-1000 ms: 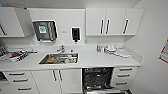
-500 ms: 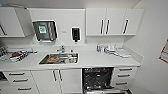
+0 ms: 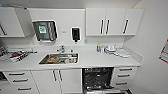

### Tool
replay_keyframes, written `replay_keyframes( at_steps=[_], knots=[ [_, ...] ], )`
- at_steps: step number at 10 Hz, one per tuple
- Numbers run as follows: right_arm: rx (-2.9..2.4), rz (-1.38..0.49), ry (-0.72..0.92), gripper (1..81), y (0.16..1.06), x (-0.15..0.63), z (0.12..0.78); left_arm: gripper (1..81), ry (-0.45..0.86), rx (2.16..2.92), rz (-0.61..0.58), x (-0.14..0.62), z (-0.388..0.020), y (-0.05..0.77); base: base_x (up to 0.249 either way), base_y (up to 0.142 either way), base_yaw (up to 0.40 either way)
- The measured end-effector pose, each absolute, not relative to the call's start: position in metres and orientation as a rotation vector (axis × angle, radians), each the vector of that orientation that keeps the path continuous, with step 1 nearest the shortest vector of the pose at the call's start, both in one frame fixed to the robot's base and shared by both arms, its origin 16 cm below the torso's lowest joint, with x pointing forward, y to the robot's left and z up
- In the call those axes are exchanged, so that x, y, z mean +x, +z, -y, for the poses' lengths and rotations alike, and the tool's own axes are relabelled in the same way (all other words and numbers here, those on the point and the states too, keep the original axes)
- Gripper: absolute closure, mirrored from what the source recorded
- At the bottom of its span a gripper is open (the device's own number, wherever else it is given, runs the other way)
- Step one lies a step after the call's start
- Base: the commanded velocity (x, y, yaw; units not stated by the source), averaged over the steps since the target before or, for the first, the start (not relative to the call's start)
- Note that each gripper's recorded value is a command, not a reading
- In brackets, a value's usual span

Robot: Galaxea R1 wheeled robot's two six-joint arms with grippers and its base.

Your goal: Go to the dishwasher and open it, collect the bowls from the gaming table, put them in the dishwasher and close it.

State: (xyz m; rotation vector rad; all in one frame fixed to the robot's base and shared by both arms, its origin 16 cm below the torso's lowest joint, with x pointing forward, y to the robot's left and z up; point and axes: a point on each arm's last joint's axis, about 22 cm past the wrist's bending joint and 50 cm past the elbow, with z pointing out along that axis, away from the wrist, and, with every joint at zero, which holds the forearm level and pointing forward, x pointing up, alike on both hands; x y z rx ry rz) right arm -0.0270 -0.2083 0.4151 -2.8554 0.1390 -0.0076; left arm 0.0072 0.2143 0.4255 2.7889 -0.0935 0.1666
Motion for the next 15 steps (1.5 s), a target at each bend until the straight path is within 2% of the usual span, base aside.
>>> replay_keyframes(
  at_steps=[5,15],
  knots=[
    [-2.862,-0.168,-0.091,1.0,0.415,-0.007,0.214,1.0,0.17,2.822,0.077,0.01,-0.215,0.42,0.0,0.0,0.0],
    [-2.838,-0.167,-0.091,1.0,0.416,-0.006,0.194,1.0,0.173,2.822,0.076,0.011,-0.212,0.42,0.0,0.0,0.0]
  ],
)
